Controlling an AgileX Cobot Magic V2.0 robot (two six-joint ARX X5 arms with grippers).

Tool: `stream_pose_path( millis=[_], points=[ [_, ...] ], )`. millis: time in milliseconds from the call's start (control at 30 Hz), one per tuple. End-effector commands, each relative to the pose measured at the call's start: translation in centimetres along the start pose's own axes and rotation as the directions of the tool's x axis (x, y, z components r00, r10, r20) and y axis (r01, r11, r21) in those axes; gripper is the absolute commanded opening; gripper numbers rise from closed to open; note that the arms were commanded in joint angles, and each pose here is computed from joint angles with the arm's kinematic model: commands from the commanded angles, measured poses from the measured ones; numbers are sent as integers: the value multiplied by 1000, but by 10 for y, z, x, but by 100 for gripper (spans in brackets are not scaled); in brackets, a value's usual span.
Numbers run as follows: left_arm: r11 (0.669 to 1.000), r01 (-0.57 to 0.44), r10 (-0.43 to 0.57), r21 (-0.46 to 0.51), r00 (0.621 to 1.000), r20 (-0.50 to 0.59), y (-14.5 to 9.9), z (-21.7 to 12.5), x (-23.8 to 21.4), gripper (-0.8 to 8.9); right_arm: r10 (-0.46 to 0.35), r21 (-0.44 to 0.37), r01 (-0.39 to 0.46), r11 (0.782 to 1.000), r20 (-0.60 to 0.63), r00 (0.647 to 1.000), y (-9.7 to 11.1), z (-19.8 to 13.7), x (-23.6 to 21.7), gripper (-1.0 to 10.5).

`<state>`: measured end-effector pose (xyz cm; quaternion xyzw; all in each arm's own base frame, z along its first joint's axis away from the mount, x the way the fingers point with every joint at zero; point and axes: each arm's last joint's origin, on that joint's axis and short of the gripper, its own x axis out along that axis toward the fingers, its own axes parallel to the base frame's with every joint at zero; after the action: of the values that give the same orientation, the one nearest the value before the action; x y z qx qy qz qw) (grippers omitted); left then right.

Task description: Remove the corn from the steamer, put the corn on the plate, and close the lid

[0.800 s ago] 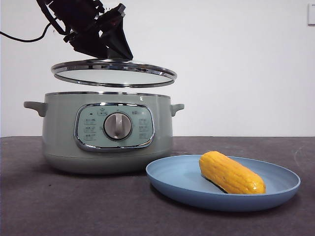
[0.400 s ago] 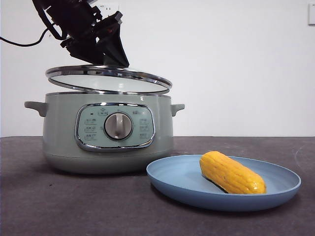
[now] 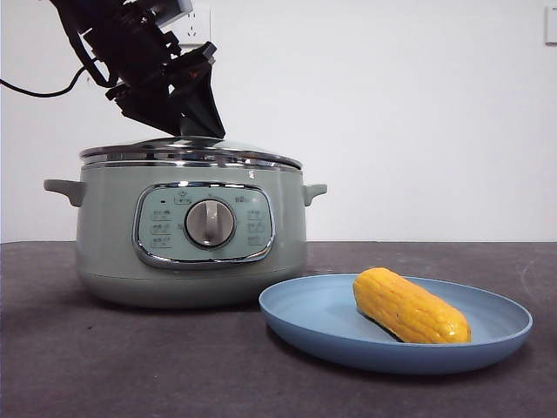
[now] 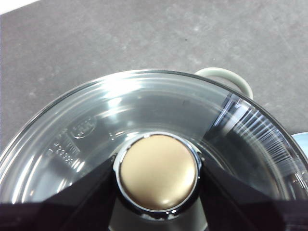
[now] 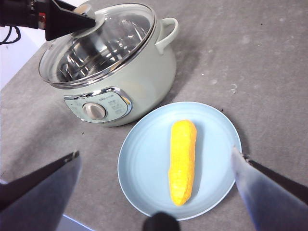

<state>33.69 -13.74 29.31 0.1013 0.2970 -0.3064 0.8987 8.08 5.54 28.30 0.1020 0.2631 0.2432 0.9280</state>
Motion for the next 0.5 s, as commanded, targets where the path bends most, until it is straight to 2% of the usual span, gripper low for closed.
stream_pose_path(
  millis=[33,500],
  points=[
    [1000,0,-1,22,999,43,0,6,-2,-6,-1,2,0,1000,5,1000,0,0,0,567],
    [1000,-4,4,6,999,-36,2,-5,17,-7,2,2,-2,1000,3,1000,0,-1,0,567]
  ],
)
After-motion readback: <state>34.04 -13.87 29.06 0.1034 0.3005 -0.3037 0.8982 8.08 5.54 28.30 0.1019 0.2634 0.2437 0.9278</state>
